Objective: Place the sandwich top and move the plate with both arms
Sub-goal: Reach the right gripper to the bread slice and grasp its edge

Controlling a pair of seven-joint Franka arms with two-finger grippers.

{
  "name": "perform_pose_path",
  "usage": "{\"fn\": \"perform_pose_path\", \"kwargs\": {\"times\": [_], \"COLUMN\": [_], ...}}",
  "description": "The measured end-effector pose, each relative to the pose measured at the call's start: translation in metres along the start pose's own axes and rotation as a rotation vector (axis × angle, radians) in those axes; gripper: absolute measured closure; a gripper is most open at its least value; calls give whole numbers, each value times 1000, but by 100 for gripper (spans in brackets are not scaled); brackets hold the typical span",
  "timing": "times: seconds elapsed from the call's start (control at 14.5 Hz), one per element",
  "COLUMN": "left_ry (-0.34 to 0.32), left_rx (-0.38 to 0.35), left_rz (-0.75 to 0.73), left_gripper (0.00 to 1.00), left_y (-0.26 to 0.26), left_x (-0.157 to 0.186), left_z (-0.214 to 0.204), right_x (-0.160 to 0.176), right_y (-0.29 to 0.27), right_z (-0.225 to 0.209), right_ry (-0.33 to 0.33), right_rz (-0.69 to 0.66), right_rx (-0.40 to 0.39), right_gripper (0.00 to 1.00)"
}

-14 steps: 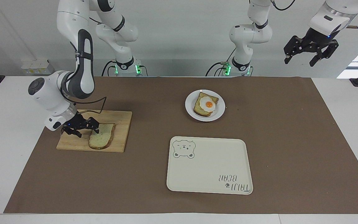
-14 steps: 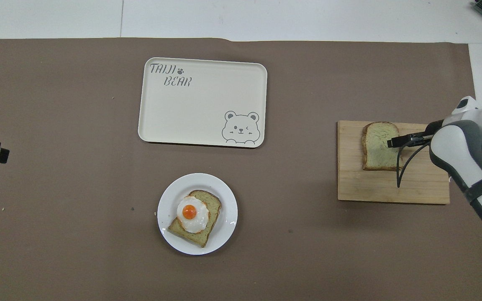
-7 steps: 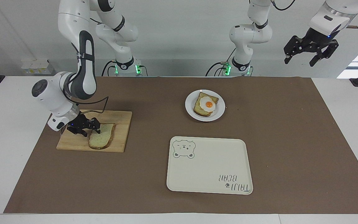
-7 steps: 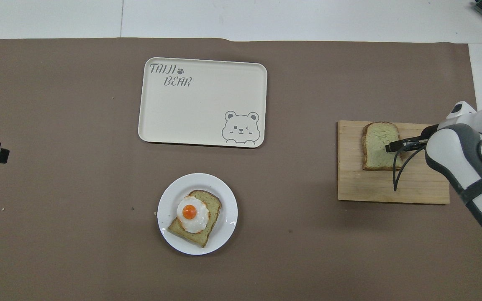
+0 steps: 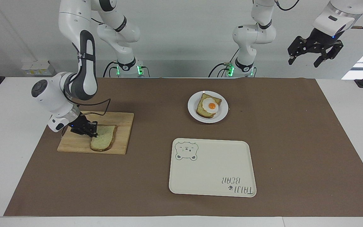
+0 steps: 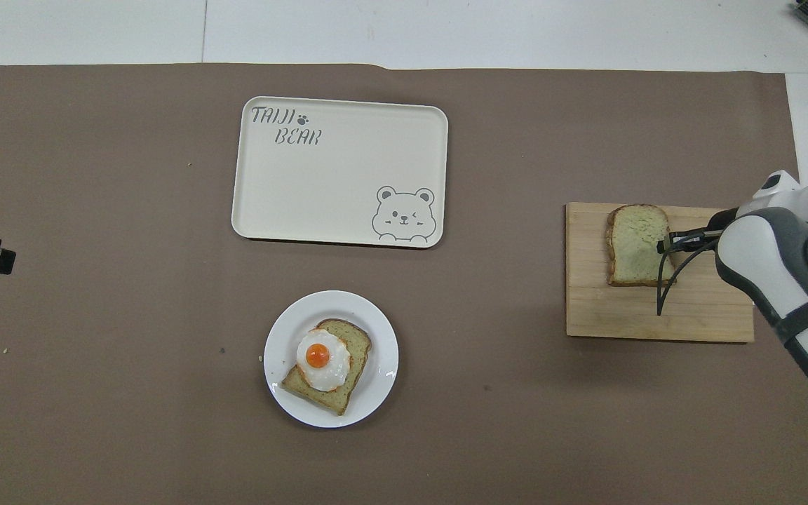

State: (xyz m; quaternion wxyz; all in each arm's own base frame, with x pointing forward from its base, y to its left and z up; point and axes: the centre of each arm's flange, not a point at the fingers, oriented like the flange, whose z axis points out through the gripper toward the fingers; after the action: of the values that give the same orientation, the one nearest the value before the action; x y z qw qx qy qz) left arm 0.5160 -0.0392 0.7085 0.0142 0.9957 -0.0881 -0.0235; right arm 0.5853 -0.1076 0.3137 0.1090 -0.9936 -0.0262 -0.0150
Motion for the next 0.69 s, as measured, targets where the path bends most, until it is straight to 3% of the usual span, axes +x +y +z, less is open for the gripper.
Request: {"fn": "perform_pose_path", "kwargs": {"times": [0.21, 0.69], "left_ry": [0, 0], "left_rx": [0, 0], "left_rz": [0, 0], "left_gripper": [0, 0], "left_y": [0, 0], "left_x": [0, 0], "left_z": [0, 0], "right_x": [0, 7], "right_y": [0, -7], "right_z": [-1, -13], "right_ry": [1, -15], "right_rz": [13, -2], "right_rx": [0, 18], "right_gripper": [95, 95]}}
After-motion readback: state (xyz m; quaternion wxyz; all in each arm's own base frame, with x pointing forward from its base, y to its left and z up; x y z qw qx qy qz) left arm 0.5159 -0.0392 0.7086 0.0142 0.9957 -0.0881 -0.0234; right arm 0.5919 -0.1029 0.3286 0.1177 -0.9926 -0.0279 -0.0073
